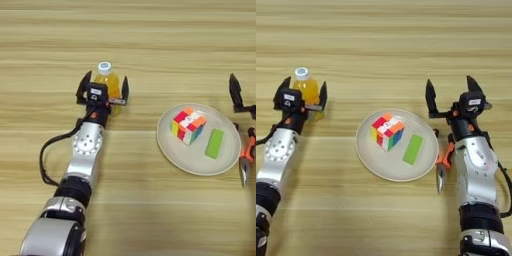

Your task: Move the objects on the table

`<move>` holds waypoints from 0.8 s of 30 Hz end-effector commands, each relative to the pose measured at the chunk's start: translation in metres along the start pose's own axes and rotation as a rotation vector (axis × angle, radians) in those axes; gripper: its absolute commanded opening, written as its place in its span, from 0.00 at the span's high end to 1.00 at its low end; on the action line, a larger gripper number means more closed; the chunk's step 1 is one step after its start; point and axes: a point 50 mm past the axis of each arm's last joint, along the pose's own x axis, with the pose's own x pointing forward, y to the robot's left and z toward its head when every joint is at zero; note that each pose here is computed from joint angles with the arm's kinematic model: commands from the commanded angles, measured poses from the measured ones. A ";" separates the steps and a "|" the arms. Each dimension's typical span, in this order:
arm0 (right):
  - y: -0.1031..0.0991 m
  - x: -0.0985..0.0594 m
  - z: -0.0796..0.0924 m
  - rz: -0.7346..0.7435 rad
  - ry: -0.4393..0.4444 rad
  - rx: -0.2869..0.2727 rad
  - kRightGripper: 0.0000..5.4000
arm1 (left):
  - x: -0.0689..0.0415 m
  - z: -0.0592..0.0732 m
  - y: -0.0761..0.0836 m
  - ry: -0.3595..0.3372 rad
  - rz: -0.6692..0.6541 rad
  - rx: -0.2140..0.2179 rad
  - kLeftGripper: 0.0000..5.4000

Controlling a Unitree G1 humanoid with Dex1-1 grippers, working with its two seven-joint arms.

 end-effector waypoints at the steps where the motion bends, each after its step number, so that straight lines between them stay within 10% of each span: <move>1: 0.002 0.002 0.003 0.002 -0.019 0.003 0.00 | -0.002 0.006 0.006 -0.034 0.020 0.022 0.00; 24: 0.003 0.003 0.003 0.012 -0.023 -0.007 0.00 | -0.004 0.063 0.041 -0.316 0.106 0.123 0.00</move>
